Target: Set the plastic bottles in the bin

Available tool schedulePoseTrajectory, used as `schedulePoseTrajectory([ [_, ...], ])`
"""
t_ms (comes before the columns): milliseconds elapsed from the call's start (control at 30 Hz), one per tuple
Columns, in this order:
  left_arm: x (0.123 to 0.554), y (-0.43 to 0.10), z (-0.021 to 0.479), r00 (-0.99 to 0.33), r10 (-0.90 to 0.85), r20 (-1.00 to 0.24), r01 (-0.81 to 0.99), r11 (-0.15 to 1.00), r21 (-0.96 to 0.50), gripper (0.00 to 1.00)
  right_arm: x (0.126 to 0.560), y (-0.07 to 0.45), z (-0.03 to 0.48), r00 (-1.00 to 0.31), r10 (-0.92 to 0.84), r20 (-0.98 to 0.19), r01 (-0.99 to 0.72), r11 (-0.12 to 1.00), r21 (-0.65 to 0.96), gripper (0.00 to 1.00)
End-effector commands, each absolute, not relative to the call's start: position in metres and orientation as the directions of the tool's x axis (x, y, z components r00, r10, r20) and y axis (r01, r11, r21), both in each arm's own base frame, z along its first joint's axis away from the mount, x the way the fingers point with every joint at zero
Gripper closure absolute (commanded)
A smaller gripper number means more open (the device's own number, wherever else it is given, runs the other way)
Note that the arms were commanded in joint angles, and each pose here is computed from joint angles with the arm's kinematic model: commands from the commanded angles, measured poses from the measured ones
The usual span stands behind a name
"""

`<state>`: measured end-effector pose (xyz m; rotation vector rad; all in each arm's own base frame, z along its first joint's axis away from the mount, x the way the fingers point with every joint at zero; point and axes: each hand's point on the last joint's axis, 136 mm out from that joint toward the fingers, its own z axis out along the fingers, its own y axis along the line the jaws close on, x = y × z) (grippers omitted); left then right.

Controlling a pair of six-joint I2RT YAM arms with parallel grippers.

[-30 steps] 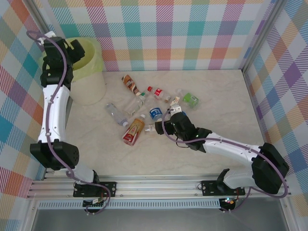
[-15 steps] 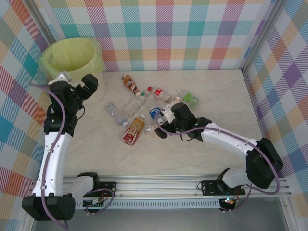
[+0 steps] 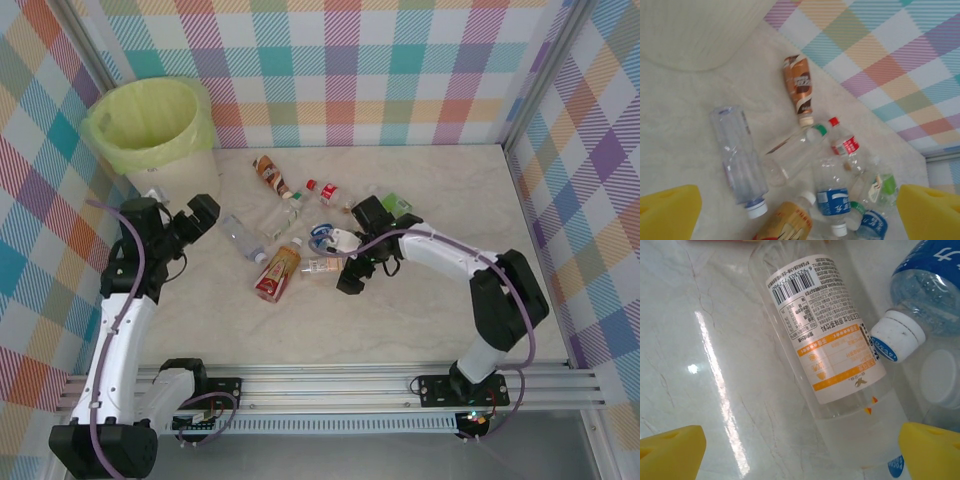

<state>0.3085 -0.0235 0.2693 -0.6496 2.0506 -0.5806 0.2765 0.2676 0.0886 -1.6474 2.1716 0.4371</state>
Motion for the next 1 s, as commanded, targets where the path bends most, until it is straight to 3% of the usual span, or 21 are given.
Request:
schedulePoseTrajectory([
  [0,0.3,-0.021,0.259,-0.468,-0.657,-0.591,-0.257,0.741,-0.621,0.0,0.285,0.268,0.085,-0.088,-0.891,-0.445,-0.991,0.126,-0.055,0.01],
  [233,0.3,-0.02,0.248,-0.475,-0.663,-0.579,-0.275,0.737,-0.617,0.0,0.296,0.272,0.065,0.041,-0.908,-0.418,-0.992,0.012,-0.125,0.03],
  [533,0.301,-0.023,0.235,-0.494,-0.671,-0.553,-0.282,0.726,-0.628,0.0,0.301,0.278,0.047,0.067,-0.903,-0.424,-0.99,-0.007,-0.141,0.05],
  [967,0.301,-0.035,0.221,-0.559,-0.665,-0.495,-0.272,0.712,-0.648,0.0,0.296,0.272,0.021,0.032,-0.92,-0.391,-0.99,0.024,-0.138,0.27],
])
